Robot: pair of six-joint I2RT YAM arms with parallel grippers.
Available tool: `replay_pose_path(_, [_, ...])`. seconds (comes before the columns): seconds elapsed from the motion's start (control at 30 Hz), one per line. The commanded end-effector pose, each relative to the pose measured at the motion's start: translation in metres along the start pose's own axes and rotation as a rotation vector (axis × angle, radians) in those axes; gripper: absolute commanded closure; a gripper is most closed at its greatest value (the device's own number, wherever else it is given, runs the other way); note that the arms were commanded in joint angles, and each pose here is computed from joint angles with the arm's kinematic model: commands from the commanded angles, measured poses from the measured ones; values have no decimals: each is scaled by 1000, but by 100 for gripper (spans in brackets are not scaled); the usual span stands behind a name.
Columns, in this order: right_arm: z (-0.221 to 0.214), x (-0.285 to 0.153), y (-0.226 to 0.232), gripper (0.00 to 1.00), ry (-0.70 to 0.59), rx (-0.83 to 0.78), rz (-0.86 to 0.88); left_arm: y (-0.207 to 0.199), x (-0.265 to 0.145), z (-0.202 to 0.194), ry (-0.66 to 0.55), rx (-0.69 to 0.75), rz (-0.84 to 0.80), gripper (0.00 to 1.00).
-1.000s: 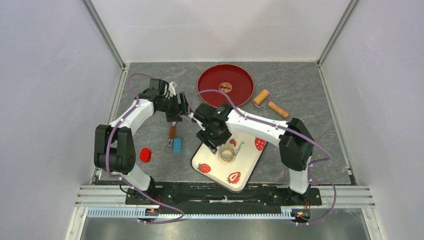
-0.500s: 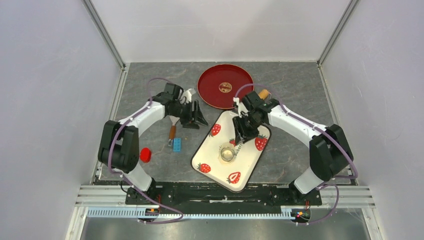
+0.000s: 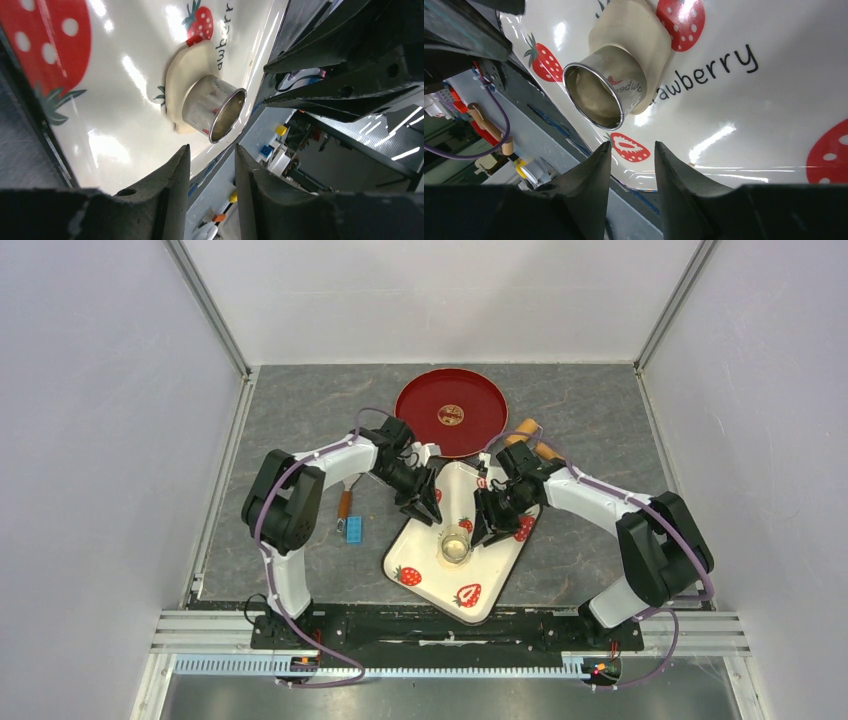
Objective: Roll out the dumpling wrappers from the dough
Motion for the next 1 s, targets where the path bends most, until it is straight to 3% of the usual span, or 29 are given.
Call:
replay_pose_path(0.0, [6, 1, 11, 62, -48, -7, 77, -10, 7, -16, 105, 59, -24, 57])
replay_pose_path(0.57, [8, 25, 2, 67, -12, 36, 105, 2, 34, -28, 228, 54, 29, 59])
replay_pose_path(0.87, [6, 34, -3, 77, 16, 35, 107, 15, 42, -29, 261, 45, 64, 68])
replay_pose_path(0.97, [2, 37, -7, 84, 30, 41, 96, 17, 44, -30, 276, 44, 75, 76])
Point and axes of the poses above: each gripper's point midway between its finger pads, its own x axis out along the fingers, its own y axis along the line the jaws close on, z = x × y, the point moved 3 cm from there along -x, back along the fingers, and after that the axes turned 4 degrees about -x, right-handed, at the moved point
